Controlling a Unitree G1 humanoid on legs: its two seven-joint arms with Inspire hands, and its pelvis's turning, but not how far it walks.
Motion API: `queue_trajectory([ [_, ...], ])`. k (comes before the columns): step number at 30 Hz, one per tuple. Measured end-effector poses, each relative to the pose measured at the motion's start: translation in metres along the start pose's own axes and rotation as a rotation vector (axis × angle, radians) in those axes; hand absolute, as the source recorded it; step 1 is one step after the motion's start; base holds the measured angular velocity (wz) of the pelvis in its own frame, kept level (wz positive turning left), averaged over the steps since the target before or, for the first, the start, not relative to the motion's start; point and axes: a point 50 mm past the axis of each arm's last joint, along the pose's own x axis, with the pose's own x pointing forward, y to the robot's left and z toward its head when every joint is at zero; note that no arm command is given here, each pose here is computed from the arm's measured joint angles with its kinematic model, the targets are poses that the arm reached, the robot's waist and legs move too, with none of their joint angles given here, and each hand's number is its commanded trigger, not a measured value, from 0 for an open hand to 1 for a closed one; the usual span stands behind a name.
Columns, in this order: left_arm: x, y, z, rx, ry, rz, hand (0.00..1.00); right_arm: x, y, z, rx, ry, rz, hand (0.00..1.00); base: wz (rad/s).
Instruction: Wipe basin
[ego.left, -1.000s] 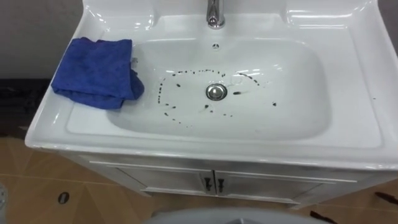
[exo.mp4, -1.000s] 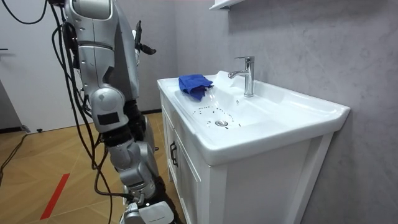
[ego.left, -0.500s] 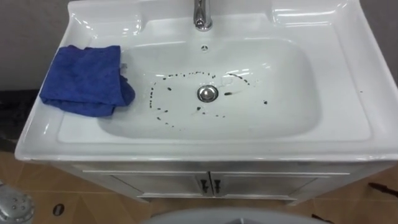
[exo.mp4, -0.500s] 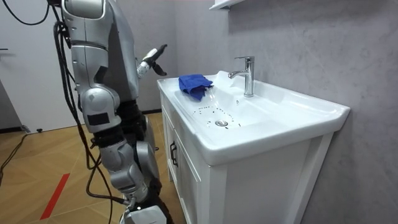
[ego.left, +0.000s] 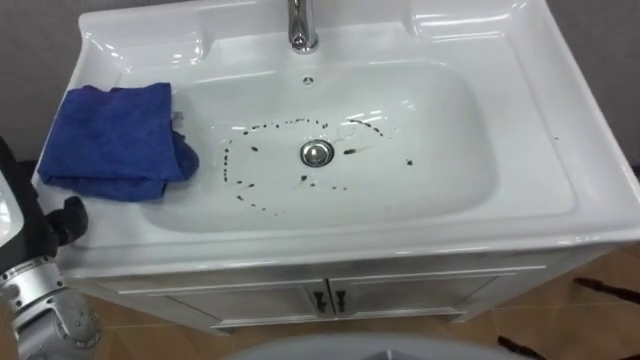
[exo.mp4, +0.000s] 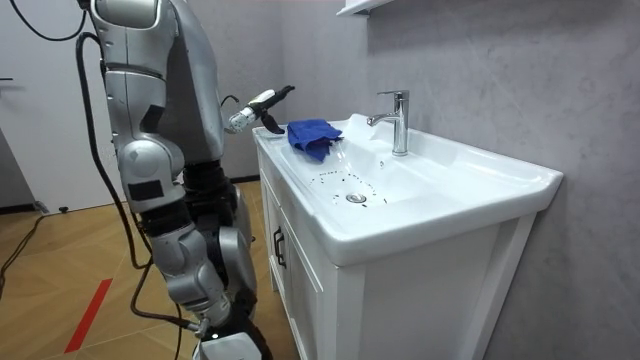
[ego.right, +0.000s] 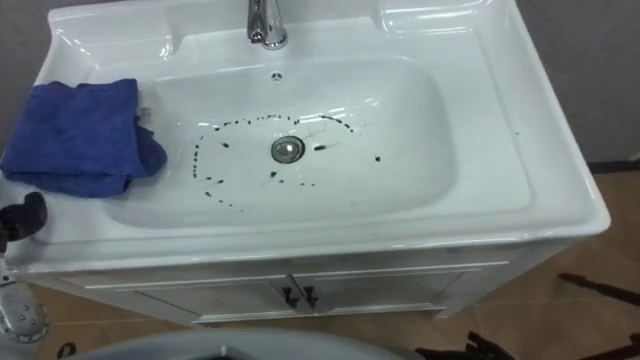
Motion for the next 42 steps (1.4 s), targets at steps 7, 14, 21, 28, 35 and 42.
queue_trajectory([
  [7, 0.001, 0.0, 0.001, -0.003, -0.003, 0.001, 0.0, 0.0, 0.0, -0.001, 0.0, 0.003, 0.013, 0.0, -0.09],
  [14, 0.004, -0.007, 0.012, -0.024, -0.028, -0.049, 0.0, 0.002, 0.003, 0.007, -0.003, 0.001, 0.027, 0.0, -0.02],
  [21, 0.0, -0.018, 0.007, 0.002, 0.006, -0.164, 0.0, 0.002, 0.003, 0.009, -0.016, 0.007, 0.022, 0.0, -0.02],
  [28, -0.008, -0.027, -0.003, 0.022, 0.051, -0.242, 0.0, 0.003, 0.003, 0.01, -0.013, 0.008, 0.024, 0.0, -0.01],
  [35, -0.007, -0.029, -0.005, -0.001, 0.095, -0.27, 0.0, 0.003, 0.002, 0.009, 0.002, 0.009, 0.019, 0.0, -0.01],
  [42, -0.001, -0.03, -0.002, -0.014, 0.102, -0.29, 0.0, 0.003, 0.001, 0.01, 0.006, 0.008, 0.013, 0.0, -0.03],
])
